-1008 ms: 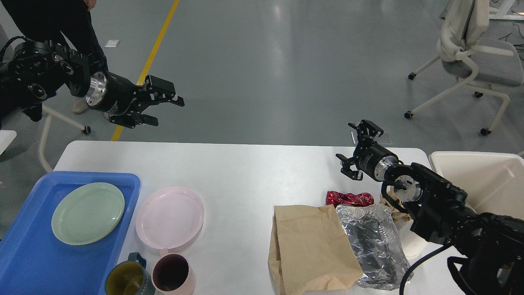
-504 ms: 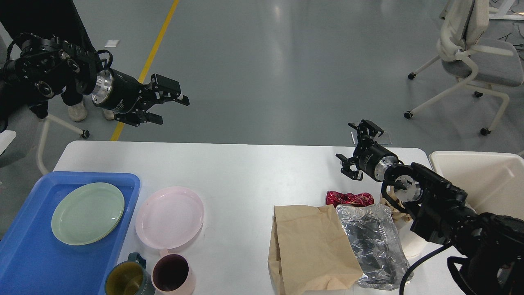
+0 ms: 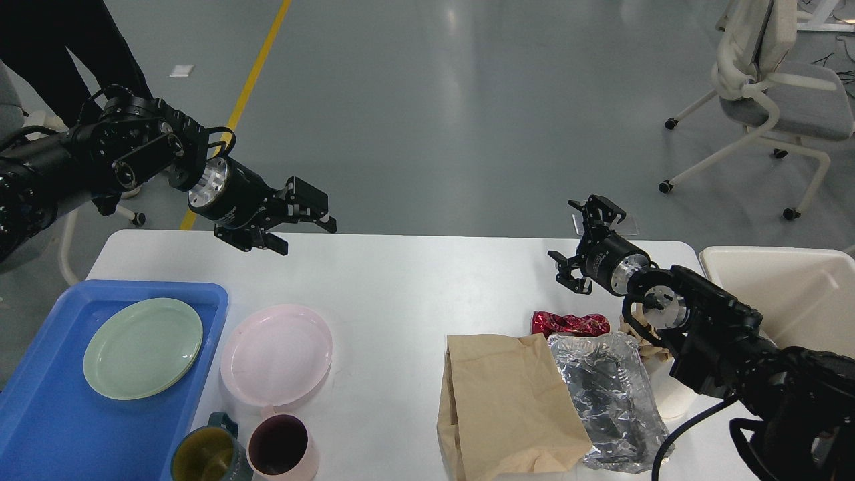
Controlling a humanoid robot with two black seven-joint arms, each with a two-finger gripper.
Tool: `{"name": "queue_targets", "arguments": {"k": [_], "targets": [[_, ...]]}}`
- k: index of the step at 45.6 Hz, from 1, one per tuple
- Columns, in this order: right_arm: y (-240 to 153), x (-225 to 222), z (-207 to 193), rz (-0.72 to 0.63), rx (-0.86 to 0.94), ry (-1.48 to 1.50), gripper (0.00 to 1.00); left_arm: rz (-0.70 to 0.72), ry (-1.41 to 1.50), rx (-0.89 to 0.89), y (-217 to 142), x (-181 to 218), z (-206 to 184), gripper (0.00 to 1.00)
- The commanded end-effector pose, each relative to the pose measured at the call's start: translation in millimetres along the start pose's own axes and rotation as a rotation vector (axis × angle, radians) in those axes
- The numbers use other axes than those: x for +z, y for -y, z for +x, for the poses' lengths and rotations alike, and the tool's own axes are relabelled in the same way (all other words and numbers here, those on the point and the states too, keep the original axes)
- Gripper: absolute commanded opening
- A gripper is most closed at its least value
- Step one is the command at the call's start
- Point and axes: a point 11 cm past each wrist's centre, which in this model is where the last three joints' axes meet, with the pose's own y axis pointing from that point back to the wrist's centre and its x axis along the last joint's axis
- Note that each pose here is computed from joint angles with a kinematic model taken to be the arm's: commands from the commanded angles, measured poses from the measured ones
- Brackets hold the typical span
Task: Tidy desktop
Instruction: 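Lower the left gripper toward the pink cup near the robot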
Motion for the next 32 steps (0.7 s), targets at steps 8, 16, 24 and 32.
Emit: {"name": "queue_targets", "arguments": {"k": [8,16,24,32], "targets": [[0,0,0,0.0,0.0,-0.001,1.0,0.183,-0.01,-0.168,11,-42,-42,0.96],[0,0,0,0.0,0.0,-0.001,1.0,0.229,-0.031,-0.253,16,-56,-65,0.96],[0,0,0,0.0,0.0,-0.001,1.0,0.194,-0.051,-0.318,25,-51,-85,0.96],[0,0,0,0.0,0.0,0.0,1.0,0.163,-0.032,-0.37,19,-27,-98,0.96]]}}
